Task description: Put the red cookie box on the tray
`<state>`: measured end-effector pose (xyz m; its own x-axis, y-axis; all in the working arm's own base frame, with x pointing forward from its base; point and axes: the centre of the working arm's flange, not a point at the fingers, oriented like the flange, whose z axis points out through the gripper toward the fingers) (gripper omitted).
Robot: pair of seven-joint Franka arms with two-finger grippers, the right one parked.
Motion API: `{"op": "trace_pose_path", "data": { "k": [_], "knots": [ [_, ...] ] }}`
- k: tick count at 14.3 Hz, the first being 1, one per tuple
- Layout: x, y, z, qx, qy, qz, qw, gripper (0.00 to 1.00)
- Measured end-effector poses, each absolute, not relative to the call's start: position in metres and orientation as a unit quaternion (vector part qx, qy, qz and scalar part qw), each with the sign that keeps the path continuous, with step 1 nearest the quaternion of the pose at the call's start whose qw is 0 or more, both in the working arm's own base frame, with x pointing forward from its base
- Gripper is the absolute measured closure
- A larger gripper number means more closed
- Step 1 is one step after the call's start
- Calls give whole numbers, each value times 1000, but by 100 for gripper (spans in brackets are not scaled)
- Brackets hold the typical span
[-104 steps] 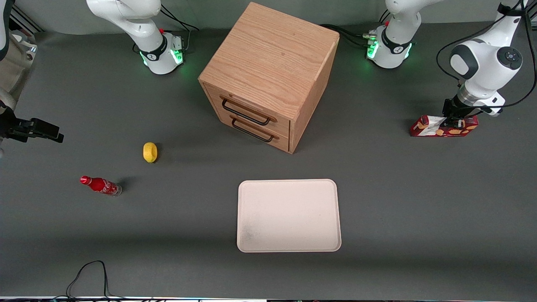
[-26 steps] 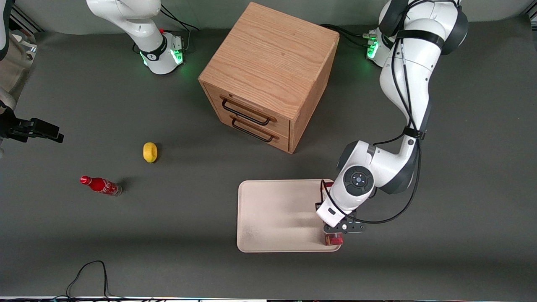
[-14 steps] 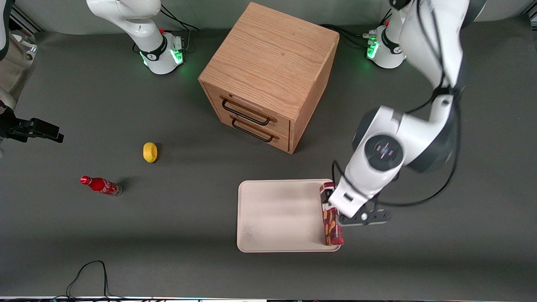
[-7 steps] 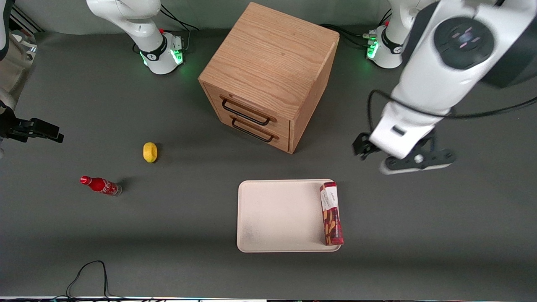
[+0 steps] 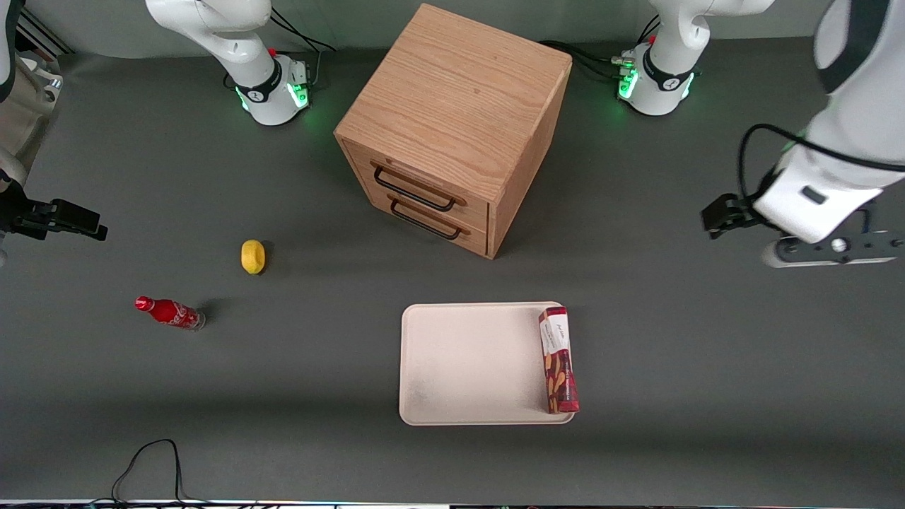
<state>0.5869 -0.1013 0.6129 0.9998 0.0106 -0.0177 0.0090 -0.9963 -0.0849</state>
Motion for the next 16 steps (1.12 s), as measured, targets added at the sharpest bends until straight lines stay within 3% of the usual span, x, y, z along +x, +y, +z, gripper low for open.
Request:
{"op": "trace_pose_path", "data": {
  "k": [5,16],
  "knots": [
    [561,-39,598,-999,5,12,39,0],
    [565,-14,593,-1000,-16,-4,19,0]
  ]
}}
